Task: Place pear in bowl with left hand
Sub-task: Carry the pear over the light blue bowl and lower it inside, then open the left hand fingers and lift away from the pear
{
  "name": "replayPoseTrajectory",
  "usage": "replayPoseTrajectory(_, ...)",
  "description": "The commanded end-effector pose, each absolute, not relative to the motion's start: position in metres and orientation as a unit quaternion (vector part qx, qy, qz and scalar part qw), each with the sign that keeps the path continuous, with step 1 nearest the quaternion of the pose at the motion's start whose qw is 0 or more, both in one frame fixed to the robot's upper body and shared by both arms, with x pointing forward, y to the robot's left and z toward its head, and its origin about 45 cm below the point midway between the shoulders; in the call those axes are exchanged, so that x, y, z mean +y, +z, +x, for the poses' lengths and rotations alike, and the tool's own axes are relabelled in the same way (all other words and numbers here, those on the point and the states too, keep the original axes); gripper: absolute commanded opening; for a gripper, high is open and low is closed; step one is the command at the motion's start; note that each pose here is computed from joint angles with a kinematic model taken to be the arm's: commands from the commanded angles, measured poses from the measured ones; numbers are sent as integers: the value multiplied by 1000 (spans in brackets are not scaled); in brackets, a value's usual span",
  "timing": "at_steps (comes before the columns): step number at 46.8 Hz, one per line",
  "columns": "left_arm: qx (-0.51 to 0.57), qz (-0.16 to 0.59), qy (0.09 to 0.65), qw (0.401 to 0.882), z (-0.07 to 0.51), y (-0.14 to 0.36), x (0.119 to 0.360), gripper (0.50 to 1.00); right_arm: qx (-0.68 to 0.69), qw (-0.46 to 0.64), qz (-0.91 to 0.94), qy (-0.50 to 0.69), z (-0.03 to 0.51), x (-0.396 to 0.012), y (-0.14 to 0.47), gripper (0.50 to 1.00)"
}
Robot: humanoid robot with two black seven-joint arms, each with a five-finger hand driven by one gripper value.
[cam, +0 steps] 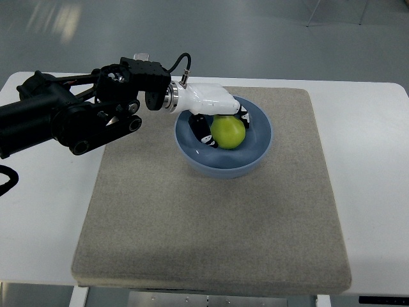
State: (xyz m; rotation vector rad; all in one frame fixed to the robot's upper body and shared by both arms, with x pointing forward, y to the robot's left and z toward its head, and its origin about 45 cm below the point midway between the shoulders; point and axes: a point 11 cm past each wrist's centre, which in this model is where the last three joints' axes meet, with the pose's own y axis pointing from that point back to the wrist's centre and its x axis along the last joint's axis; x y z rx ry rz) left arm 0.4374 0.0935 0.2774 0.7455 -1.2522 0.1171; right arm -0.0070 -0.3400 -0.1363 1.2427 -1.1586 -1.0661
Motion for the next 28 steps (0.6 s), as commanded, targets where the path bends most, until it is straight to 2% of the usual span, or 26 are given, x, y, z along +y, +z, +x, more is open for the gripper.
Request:
replayPoseTrajectory(1, -568, 341, 53, 748, 436, 273, 94, 780, -487, 538, 522, -448, -7, -340, -136, 926)
replayPoseTrajectory(6, -564, 338, 56, 751, 436, 273, 95, 812, -487, 538, 522, -448, -7, -340, -136, 926)
replayPoseTrajectory(9, -563, 338, 57, 752, 436, 272, 95, 859, -487, 538, 522, -448, -7, -340, -136, 926)
replayPoseTrajectory(15, -557, 338, 59, 756, 435, 268, 96, 889, -487, 538, 522, -448, -7, -340, -136, 924)
replayPoseTrajectory(18, -556, 337, 60, 757, 435, 269, 96, 960, -487, 538, 522, -448, -7, -340, -136, 926)
replayPoseTrajectory(28, -555, 334, 61, 760, 434, 270, 95, 964, -487, 538, 522, -448, -7, -340, -136, 924)
